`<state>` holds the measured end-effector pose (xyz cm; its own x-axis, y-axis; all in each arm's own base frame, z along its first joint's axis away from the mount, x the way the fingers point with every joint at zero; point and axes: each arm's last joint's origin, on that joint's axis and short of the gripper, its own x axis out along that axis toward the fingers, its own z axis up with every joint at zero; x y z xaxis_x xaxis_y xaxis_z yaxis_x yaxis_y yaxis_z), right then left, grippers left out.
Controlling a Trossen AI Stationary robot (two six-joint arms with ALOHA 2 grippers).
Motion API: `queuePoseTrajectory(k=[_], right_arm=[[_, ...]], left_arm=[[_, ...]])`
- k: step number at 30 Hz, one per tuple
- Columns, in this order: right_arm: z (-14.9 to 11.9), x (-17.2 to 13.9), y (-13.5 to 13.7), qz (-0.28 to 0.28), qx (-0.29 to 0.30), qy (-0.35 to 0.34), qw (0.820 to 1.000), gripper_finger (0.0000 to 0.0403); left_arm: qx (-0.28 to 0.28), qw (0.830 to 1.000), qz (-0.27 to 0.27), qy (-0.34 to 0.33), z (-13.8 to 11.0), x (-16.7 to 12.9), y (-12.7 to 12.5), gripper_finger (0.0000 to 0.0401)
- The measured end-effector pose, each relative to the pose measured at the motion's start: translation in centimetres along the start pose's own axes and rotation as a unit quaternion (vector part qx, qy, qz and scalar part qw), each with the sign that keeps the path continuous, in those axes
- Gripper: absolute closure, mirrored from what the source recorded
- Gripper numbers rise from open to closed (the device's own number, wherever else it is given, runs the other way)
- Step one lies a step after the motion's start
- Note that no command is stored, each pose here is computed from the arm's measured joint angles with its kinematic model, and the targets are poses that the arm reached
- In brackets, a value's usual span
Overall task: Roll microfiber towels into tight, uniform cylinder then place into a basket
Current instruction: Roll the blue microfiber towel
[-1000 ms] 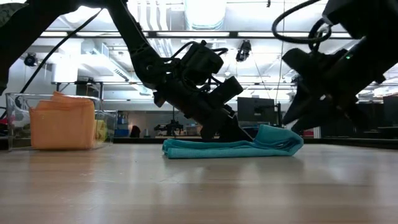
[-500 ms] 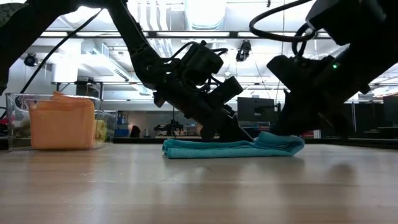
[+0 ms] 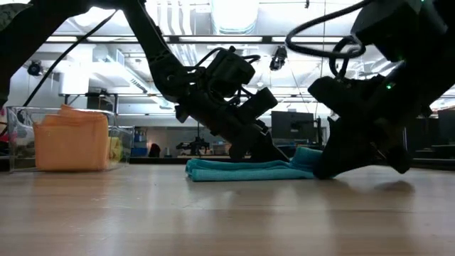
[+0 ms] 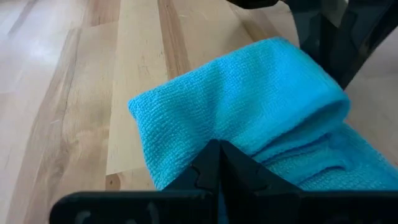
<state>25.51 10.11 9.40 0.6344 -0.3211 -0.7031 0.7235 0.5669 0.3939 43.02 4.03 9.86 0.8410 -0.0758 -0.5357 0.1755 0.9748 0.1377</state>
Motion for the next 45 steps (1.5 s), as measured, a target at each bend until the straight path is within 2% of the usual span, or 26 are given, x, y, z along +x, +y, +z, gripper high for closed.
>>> queuePoseTrajectory(k=[3,6,10,12,15,18,21,26,34,45], right_arm=[[-0.1,-0.4,0.2,0.013,-0.006,0.02,1.0,0.0394],[-0.1,-1.5,0.7,0.036,-0.037,0.038,0.998,0.0394],[1.4,-3.4,1.7,0.072,-0.074,-0.002,0.995,0.0394],[2.1,-4.0,1.6,0.058,-0.09,-0.042,0.993,0.0394],[3.0,-4.0,0.7,0.007,-0.095,-0.082,0.992,0.0394],[3.5,-2.9,-0.7,-0.046,-0.082,-0.084,0.992,0.0394],[3.2,-1.6,-1.6,-0.07,-0.071,-0.071,0.992,0.0394],[1.9,-0.3,-1.8,-0.072,-0.077,-0.027,0.994,0.0394],[0.1,-1.3,-1.2,-0.045,-0.096,-0.01,0.994,0.0394],[-0.1,-2.4,-0.8,-0.023,-0.127,0.011,0.992,0.0394]], left_arm=[[0.0,1.0,0.0,0.0,0.0,0.0,0.0,0.0401],[0.0,1.0,0.0,0.0,0.0,0.0,0.0,0.0401],[0.0,1.0,0.0,0.0,0.0,0.0,0.0,0.0401],[0.0,1.0,0.0,0.0,0.0,0.0,0.0,0.0401],[0.0,1.0,0.0,0.0,0.0,0.0,0.0,0.0401],[0.0,1.0,0.0,0.0,0.0,0.0,0.0,0.0401],[0.0,1.0,0.0,0.0,0.0,0.0,0.0,0.0401],[0.0,1.0,0.0,0.0,0.0,0.0,0.0,0.0401],[0.0,1.0,-0.004,-0.001,0.0,0.0,-0.1,0.0401],[0.001,1.0,-0.005,-0.001,0.0,0.0,-0.1,0.0401]])
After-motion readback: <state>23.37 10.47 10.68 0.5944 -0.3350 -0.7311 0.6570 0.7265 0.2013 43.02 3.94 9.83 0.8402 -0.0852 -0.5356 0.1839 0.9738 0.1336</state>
